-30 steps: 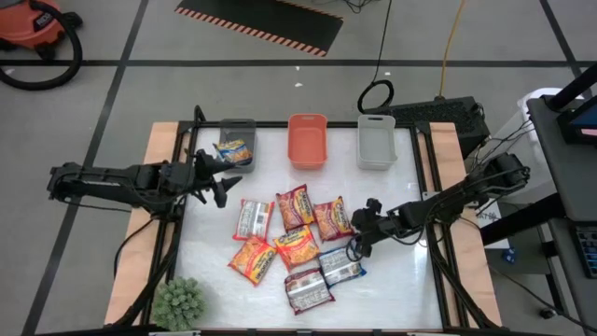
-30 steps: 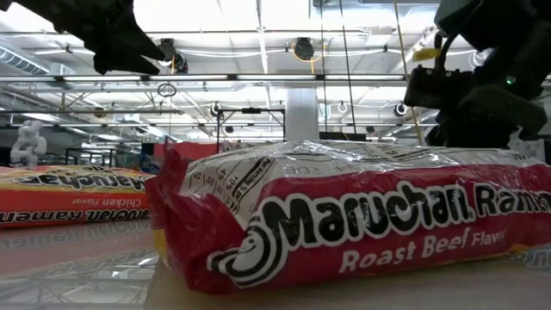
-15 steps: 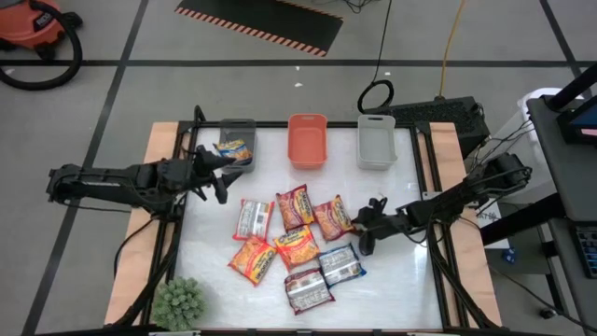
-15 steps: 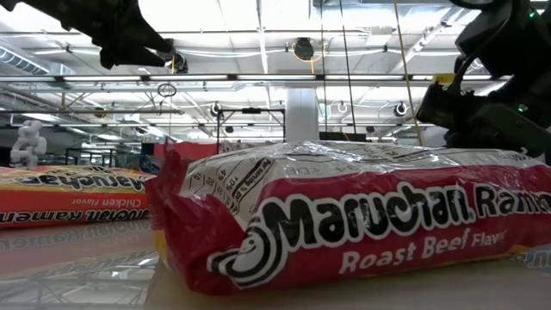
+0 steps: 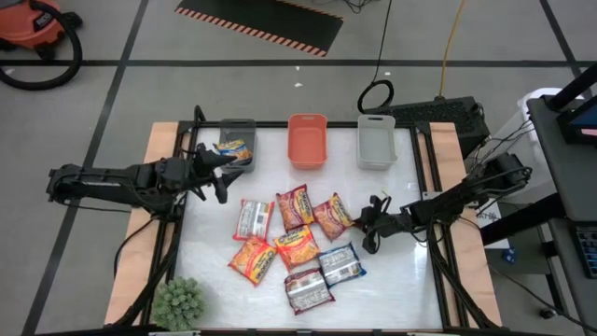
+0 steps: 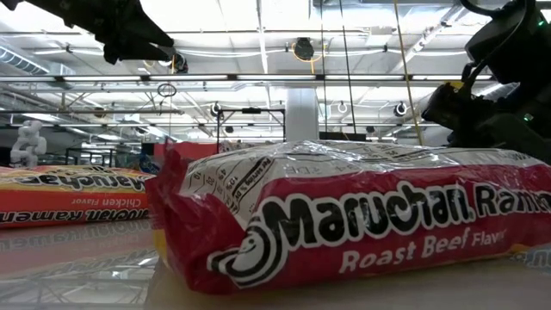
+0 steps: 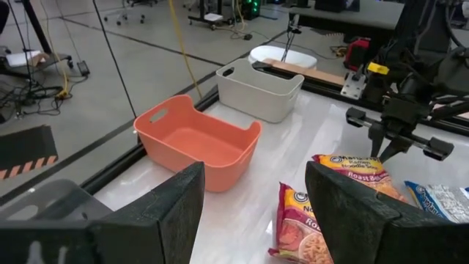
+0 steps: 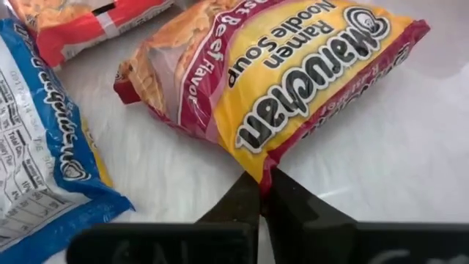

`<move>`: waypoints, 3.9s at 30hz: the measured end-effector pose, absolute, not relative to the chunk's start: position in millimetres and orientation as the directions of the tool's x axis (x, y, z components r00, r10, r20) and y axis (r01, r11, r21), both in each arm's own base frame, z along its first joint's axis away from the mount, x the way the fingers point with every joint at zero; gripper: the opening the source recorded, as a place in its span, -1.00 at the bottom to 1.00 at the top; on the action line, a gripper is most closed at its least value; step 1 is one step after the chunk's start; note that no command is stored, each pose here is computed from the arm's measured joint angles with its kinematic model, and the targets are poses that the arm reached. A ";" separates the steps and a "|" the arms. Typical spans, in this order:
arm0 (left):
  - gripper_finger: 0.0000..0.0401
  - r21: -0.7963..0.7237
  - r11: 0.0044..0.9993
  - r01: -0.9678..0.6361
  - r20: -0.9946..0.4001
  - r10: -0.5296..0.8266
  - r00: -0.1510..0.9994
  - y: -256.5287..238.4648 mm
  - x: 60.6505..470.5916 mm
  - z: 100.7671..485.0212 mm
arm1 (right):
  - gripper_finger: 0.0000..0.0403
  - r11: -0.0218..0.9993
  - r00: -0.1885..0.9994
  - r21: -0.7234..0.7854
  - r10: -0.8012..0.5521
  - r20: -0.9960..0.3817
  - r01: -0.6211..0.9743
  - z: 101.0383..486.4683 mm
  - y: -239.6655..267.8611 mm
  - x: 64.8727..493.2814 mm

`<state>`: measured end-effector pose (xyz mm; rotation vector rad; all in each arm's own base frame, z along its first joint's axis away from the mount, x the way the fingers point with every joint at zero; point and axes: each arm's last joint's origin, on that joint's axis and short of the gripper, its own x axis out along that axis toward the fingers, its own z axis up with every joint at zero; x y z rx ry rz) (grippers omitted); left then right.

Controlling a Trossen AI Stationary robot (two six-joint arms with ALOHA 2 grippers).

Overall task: Sort Maruchan noodles
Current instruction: Put the top right red noodle pack into the gray bin

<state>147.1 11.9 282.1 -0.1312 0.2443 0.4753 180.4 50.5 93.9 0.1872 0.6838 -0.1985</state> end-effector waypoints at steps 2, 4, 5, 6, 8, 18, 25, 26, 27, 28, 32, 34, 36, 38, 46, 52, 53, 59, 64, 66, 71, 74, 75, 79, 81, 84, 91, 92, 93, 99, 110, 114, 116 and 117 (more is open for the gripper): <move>0.20 -0.068 0.882 -0.467 -0.261 0.436 0.861 11.9 147.1 282.3 | -0.96 0.967 0.758 0.095 -0.123 -0.640 0.237 94.0 50.4 180.5; 0.20 -0.068 0.882 -0.467 -0.261 0.436 0.861 11.9 147.1 282.2 | -0.98 0.967 0.760 0.075 -0.141 -0.634 0.242 94.3 50.0 180.8; 0.20 -0.068 0.882 -0.467 -0.261 0.436 0.861 11.9 147.1 282.2 | -0.99 0.969 0.761 0.063 -0.146 -0.632 0.238 94.8 50.0 181.3; 0.20 -0.068 0.882 -0.467 -0.261 0.436 0.861 11.9 147.1 282.2 | -0.99 0.971 0.764 0.054 -0.147 -0.628 0.231 96.1 50.3 182.8; 0.20 -0.067 0.882 -0.467 -0.263 0.436 0.861 11.9 147.1 282.0 | -0.99 0.975 0.781 0.029 -0.157 -0.604 0.218 102.1 51.4 187.0; 0.20 -0.109 0.876 -0.469 -0.302 0.420 0.856 10.6 146.9 273.0 | -1.00 0.963 0.876 -0.123 -0.271 -0.399 0.242 148.9 50.5 197.5; 0.20 -0.146 0.882 -0.448 -0.324 0.385 0.864 4.8 146.5 269.6 | -1.00 0.955 0.918 -0.140 -0.290 -0.270 0.260 175.2 47.3 190.9; 0.20 -0.148 0.884 -0.444 -0.330 0.379 0.865 3.8 146.4 269.0 | -1.00 0.955 0.925 -0.143 -0.287 -0.248 0.258 179.4 46.9 189.8; 0.20 -0.150 0.886 -0.439 -0.334 0.372 0.866 2.7 146.2 268.6 | -1.00 0.955 0.933 -0.144 -0.285 -0.221 0.258 184.0 46.6 188.8; 0.20 -0.158 0.886 -0.436 -0.339 0.366 0.867 1.6 146.0 268.0 | -1.00 0.955 0.939 -0.146 -0.283 -0.193 0.258 188.5 46.3 187.9; 0.20 -0.186 0.888 -0.421 -0.353 0.340 0.872 -2.8 145.4 266.5 | -1.00 0.947 0.951 -0.156 -0.297 -0.085 0.281 205.6 44.2 183.2; 0.20 -0.199 0.891 -0.407 -0.354 0.322 0.878 -5.8 145.2 266.4 | -1.00 0.930 0.940 -0.166 -0.338 -0.039 0.327 212.9 42.2 180.3; 0.20 -0.206 0.897 -0.390 -0.355 0.303 0.885 -8.9 145.1 266.4 | -1.00 0.919 0.934 -0.180 -0.357 -0.002 0.351 219.1 40.7 177.4; 0.20 -0.218 0.901 -0.375 -0.354 0.285 0.891 -11.8 144.8 266.4 | -1.00 0.904 0.924 -0.197 -0.382 0.024 0.379 225.6 39.3 175.1; 0.20 -0.262 0.910 -0.321 -0.382 0.207 0.901 -26.1 148.2 262.2 | -1.00 0.806 0.857 -0.301 -0.506 0.096 0.510 263.7 35.8 173.5; 0.20 -0.262 0.923 -0.281 -0.442 0.144 0.885 -43.0 158.6 251.2 | -1.00 0.752 0.814 -0.321 -0.566 0.133 0.575 285.0 33.3 169.8; 0.20 -0.260 0.927 -0.271 -0.448 0.133 0.884 -46.0 160.4 249.7 | -1.00 0.749 0.813 -0.324 -0.566 0.139 0.577 287.4 33.0 169.0; 0.20 -0.258 0.938 -0.233 -0.423 0.107 0.900 -62.7 171.2 245.7 | -1.00 0.646 0.728 -0.369 -0.671 0.143 0.668 300.2 27.5 160.9; 0.20 -0.266 0.939 -0.219 -0.415 0.093 0.905 -75.9 177.1 241.0 | -1.00 0.558 0.643 -0.390 -0.755 0.127 0.732 302.1 17.1 155.0; 0.20 -0.277 0.937 -0.211 -0.429 0.075 0.900 -81.3 177.2 237.9 | -1.00 0.543 0.625 -0.383 -0.770 0.130 0.747 302.7 12.4 154.7; 0.20 -0.342 0.923 -0.176 -0.442 0.007 0.897 -97.7 172.7 234.0 | -1.00 0.466 0.551 -0.417 -0.828 0.105 0.780 298.4 -2.8 155.9; 0.20 -0.354 0.922 -0.158 -0.419 -0.005 0.908 -106.7 168.9 235.1 | -1.00 0.458 0.533 -0.401 -0.841 0.094 0.793 295.0 -14.0 157.1; 0.20 -0.355 0.922 -0.155 -0.407 -0.003 0.914 -109.5 168.0 235.7 | -1.00 0.467 0.537 -0.387 -0.839 0.090 0.795 293.6 -18.1 157.8; 0.20 -0.344 0.927 -0.147 -0.382 0.005 0.924 -117.2 164.4 236.2 | -1.00 0.498 0.545 -0.352 -0.837 0.044 0.793 285.0 -36.5 158.5; 0.20 -0.345 0.927 -0.149 -0.382 0.007 0.924 -120.6 163.2 235.0 | -1.00 0.503 0.537 -0.343 -0.843 0.007 0.794 279.7 -46.6 157.3; 0.20 -0.344 0.928 -0.145 -0.383 0.002 0.924 -125.8 161.7 232.8 | -1.00 0.506 0.519 -0.306 -0.854 -0.043 0.807 273.5 -61.1 153.7; 0.20 -0.328 0.932 -0.153 -0.394 0.012 0.919 -132.7 161.9 226.7 | -1.00 0.566 0.541 -0.206 -0.824 -0.166 0.798 252.1 -87.3 150.0; 0.20 -0.324 0.933 -0.154 -0.397 0.013 0.918 -132.8 162.1 226.1 | -1.00 0.567 0.538 -0.205 -0.823 -0.183 0.798 246.5 -90.8 149.6; 0.20 -0.321 0.935 -0.153 -0.397 0.014 0.918 -132.8 162.1 226.1 | -1.00 0.558 0.524 -0.203 -0.828 -0.198 0.805 241.4 -94.3 148.6; 0.20 -0.288 0.947 -0.145 -0.388 0.023 0.922 -131.9 162.6 227.2 | -1.00 0.571 0.518 -0.144 -0.806 -0.287 0.808 217.7 -110.7 140.9; 0.20 -0.278 0.950 -0.146 -0.385 0.029 0.923 -131.8 162.6 227.4 | -1.00 0.526 0.467 -0.115 -0.819 -0.333 0.842 197.0 -123.7 132.8; 0.20 -0.278 0.949 -0.147 -0.384 0.031 0.923 -131.7 162.7 227.4 | -1.00 0.500 0.466 -0.088 -0.848 -0.252 0.862 188.4 -127.8 130.9; 0.20 -0.281 0.948 -0.152 -0.382 0.035 0.924 -131.6 162.7 227.5 | -1.00 0.486 0.462 -0.068 -0.859 -0.221 0.871 184.3 -129.0 129.2; 0.20 -0.284 0.947 -0.153 -0.381 0.035 0.924 -131.7 162.7 227.6 | -1.00 0.481 0.459 -0.064 -0.862 -0.213 0.874 181.6 -129.2 128.2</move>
